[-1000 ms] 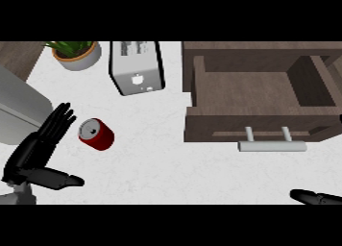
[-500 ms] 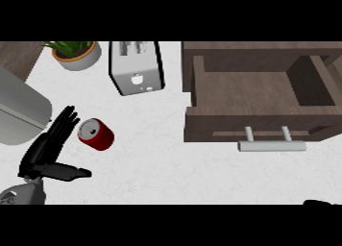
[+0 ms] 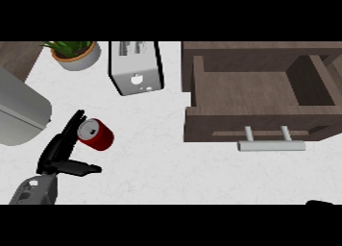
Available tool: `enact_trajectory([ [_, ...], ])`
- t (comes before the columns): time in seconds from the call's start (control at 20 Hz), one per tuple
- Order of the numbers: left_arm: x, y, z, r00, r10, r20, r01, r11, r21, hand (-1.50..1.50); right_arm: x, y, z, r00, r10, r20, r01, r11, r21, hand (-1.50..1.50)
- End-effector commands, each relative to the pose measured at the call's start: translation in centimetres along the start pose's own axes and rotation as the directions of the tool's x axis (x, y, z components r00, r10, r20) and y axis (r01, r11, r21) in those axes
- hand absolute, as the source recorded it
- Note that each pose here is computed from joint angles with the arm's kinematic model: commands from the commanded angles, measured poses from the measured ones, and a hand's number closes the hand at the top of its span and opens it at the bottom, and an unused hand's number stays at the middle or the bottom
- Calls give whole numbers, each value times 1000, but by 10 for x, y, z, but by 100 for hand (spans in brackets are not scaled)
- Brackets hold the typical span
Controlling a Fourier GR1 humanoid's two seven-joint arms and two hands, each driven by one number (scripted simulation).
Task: Pick up the can, place it into the drawer and close the drawer
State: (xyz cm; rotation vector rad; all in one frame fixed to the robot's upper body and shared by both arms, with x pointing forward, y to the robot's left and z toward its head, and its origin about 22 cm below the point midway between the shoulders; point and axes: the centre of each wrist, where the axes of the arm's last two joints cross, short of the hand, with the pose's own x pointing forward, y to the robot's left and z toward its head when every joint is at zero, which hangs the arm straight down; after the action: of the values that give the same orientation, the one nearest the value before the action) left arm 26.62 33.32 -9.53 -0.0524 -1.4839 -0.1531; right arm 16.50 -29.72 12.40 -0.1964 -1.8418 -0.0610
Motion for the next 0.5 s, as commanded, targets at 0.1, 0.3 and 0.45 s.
enact_trajectory([
  [0.1, 1, 12, -24, 1000, 12, -17, -12, 1000, 27, -150, 9, -17, -8, 1000, 8, -9, -8, 1000, -6, -150],
  [0.3, -20, 15, -16, 1000, 10, -26, -8, 998, 61, -150, 2, -8, 3, 1000, 6, 8, -6, 1000, 3, -150],
  [0.45, -22, -11, -27, 1000, 2, 0, -2, 999, 35, -150, -2, 20, -6, 1000, 1, 2, -1, 1000, 7, -150],
])
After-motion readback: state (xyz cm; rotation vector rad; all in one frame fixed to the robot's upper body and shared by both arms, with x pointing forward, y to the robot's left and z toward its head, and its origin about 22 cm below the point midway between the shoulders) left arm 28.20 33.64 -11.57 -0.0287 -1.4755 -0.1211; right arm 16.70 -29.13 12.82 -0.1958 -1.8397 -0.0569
